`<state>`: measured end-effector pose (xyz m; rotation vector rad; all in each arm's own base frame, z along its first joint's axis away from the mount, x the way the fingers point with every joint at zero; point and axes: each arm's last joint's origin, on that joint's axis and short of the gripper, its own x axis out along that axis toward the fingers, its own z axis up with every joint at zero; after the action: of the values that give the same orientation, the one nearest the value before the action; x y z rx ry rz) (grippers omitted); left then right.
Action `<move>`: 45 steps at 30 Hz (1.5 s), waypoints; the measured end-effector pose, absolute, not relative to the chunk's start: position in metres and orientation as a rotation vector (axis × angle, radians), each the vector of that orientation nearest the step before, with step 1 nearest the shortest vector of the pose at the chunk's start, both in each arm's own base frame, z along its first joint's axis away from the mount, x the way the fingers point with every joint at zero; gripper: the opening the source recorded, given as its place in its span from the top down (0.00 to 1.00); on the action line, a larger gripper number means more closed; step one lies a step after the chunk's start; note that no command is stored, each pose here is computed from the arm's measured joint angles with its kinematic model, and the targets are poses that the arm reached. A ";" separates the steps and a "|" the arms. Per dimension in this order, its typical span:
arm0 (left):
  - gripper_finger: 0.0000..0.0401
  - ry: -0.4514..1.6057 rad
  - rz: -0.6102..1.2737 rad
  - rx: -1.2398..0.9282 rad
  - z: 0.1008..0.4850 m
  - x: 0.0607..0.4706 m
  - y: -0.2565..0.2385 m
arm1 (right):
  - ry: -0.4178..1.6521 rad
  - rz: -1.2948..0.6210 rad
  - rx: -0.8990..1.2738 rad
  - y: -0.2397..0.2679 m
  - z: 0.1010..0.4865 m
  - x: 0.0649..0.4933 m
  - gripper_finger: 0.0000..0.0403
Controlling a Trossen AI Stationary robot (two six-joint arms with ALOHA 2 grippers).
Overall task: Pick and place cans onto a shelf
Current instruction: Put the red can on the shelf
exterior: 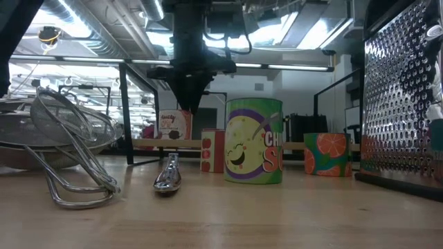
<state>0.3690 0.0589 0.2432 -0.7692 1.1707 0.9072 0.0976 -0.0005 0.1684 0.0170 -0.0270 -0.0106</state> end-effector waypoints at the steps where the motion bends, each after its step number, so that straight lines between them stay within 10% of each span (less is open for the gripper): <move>1: 0.83 1.167 0.906 -0.770 0.244 0.369 0.059 | -0.027 -0.011 0.017 -0.001 0.168 0.098 0.89; 24: 0.83 0.945 0.479 -0.280 0.327 0.398 0.065 | -0.027 -0.011 0.017 -0.001 0.168 0.098 0.89; 45: 0.71 0.826 0.635 -0.197 0.332 0.394 0.136 | -0.027 -0.010 0.017 -0.001 0.168 0.098 0.89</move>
<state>0.3937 0.1361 0.3317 -0.1969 0.8265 0.6353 0.0976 -0.0005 0.1684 0.0170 -0.0270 -0.0105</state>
